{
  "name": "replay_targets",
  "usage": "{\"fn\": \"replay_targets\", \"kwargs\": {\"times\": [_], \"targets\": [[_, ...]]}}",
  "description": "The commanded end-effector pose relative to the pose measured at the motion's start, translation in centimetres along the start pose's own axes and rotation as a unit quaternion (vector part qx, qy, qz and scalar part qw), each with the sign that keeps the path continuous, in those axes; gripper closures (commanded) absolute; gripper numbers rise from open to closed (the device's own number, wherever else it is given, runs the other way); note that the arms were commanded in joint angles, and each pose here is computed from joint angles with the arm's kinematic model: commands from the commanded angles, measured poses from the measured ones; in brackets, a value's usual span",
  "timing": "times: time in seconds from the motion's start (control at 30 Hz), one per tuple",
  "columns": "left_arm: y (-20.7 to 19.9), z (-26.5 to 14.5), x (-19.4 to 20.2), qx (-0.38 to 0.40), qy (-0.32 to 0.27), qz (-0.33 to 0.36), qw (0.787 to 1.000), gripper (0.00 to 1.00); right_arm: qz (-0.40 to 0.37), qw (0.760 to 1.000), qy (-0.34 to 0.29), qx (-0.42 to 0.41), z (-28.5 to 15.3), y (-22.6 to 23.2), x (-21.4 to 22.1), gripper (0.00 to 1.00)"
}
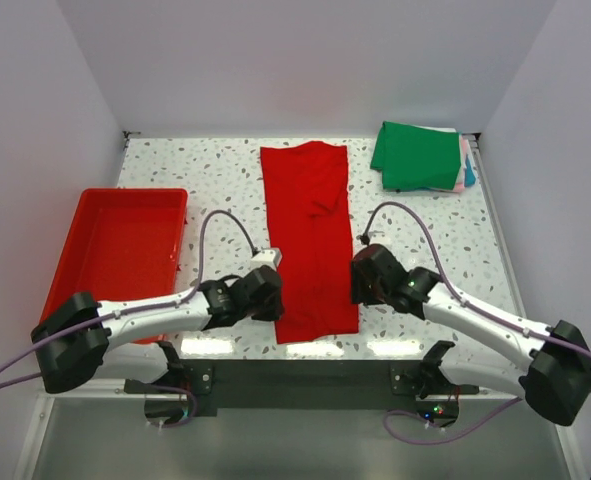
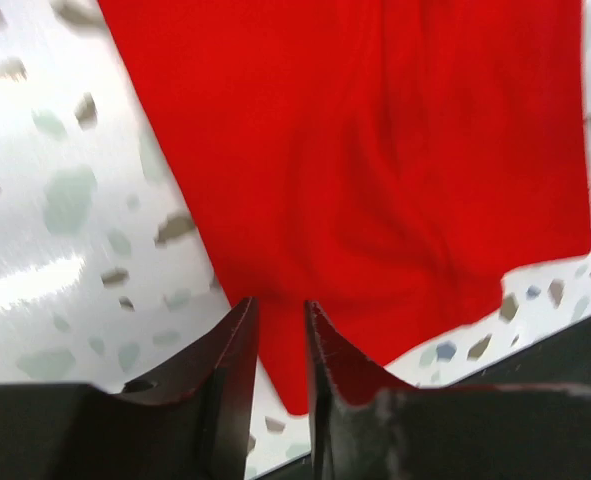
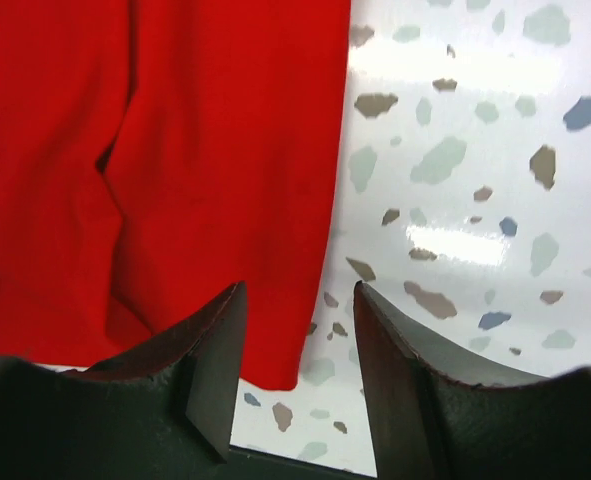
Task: Fold and stack the t-shirts
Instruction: Fold the tshirt
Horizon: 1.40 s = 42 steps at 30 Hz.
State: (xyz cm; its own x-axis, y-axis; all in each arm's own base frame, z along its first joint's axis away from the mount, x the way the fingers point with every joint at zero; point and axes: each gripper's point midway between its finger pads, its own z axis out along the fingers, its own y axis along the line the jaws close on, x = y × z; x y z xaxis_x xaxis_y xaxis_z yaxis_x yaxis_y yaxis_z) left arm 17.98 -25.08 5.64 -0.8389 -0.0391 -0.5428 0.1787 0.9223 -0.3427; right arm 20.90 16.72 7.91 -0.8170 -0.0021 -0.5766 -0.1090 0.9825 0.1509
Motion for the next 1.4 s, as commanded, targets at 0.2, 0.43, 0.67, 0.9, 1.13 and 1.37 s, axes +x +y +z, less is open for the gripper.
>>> {"fn": "replay_targets", "kwargs": {"times": [0.2,0.43,0.67,0.9,1.13,1.37], "targets": [[-1.0,-0.6,3.9,0.004,-0.016,-0.016,1.000,0.61,0.031,0.999,-0.029,-0.014,-1.4,2.1,3.8,0.51],[-0.7,-0.4,5.2,-0.023,-0.009,0.000,1.000,0.61,0.012,0.999,-0.023,0.021,-0.8,1.9,5.5,0.52],[-0.7,-0.2,5.6,-0.023,-0.007,0.008,1.000,0.62,0.009,1.000,-0.013,0.021,0.3,2.2,6.8,0.54],[-0.5,0.1,6.1,-0.023,-0.001,0.013,1.000,0.69,0.007,1.000,-0.007,0.027,0.9,1.9,7.5,0.61],[-0.2,0.1,6.3,-0.027,0.004,0.016,1.000,0.95,0.010,0.999,-0.003,0.030,0.9,1.3,8.1,0.89],[0.2,-1.5,5.4,-0.016,-0.018,-0.011,1.000,1.00,0.029,0.999,-0.010,0.045,-0.3,-0.8,8.4,1.00]]}}
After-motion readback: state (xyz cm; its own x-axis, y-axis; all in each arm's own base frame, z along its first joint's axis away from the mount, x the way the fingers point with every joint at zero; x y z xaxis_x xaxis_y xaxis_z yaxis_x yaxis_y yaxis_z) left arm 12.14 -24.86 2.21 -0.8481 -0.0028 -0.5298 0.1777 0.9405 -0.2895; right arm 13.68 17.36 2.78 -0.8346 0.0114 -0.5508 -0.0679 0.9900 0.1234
